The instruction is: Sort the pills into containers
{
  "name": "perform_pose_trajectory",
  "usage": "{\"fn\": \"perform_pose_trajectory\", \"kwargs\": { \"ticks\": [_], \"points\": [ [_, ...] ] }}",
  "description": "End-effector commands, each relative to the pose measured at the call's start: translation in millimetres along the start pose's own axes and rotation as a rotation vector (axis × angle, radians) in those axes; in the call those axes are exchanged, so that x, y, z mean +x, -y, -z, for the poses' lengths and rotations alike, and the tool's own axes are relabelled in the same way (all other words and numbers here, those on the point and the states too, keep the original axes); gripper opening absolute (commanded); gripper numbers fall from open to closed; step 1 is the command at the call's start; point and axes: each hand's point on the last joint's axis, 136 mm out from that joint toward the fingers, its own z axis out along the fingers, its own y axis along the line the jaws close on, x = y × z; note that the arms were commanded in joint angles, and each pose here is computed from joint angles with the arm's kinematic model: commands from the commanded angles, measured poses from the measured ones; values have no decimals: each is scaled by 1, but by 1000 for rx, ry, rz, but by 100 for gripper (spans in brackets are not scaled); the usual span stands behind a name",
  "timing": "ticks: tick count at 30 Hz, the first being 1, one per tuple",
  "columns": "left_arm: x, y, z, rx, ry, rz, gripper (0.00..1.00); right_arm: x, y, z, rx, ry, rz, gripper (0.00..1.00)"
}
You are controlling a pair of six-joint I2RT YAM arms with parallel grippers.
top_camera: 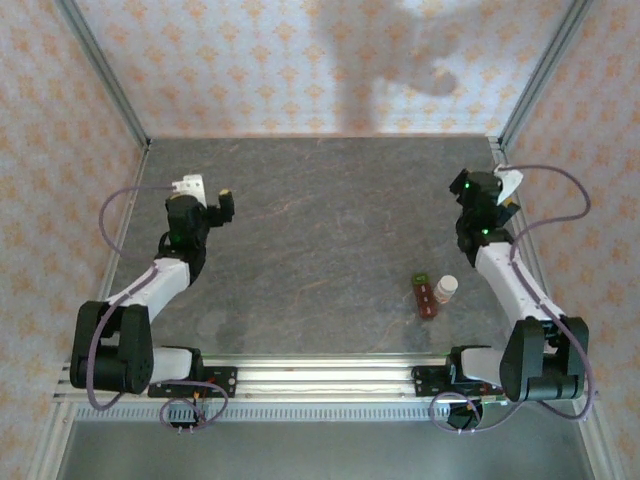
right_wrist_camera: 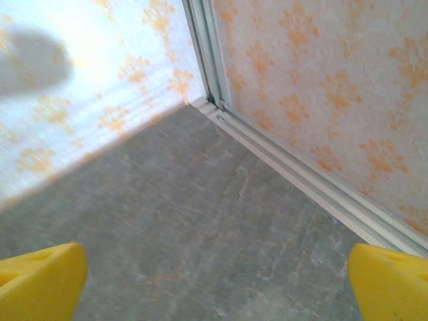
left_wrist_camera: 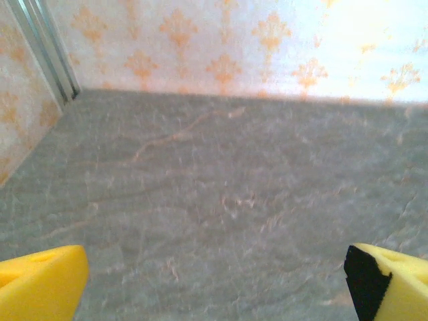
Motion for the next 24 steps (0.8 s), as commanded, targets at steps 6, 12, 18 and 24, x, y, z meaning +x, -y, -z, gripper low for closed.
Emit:
{"fn": "perform_pose_trajectory", "kwargs": {
  "ticks": [6, 12, 18, 24],
  "points": [
    [-45, 39, 37, 111, -54, 140, 100, 22, -41, 67, -266, -420, -79, 100],
    [-22, 74, 65, 209, -175, 173, 100, 79, -43, 132, -358, -649, -92, 94],
    [0, 99, 79, 256, -245, 137, 100, 144, -25, 192, -355, -819, 50, 90],
    [8, 114, 82, 285, -254, 149, 100, 176, 1, 225, -334, -859, 93, 87]
  ]
}}
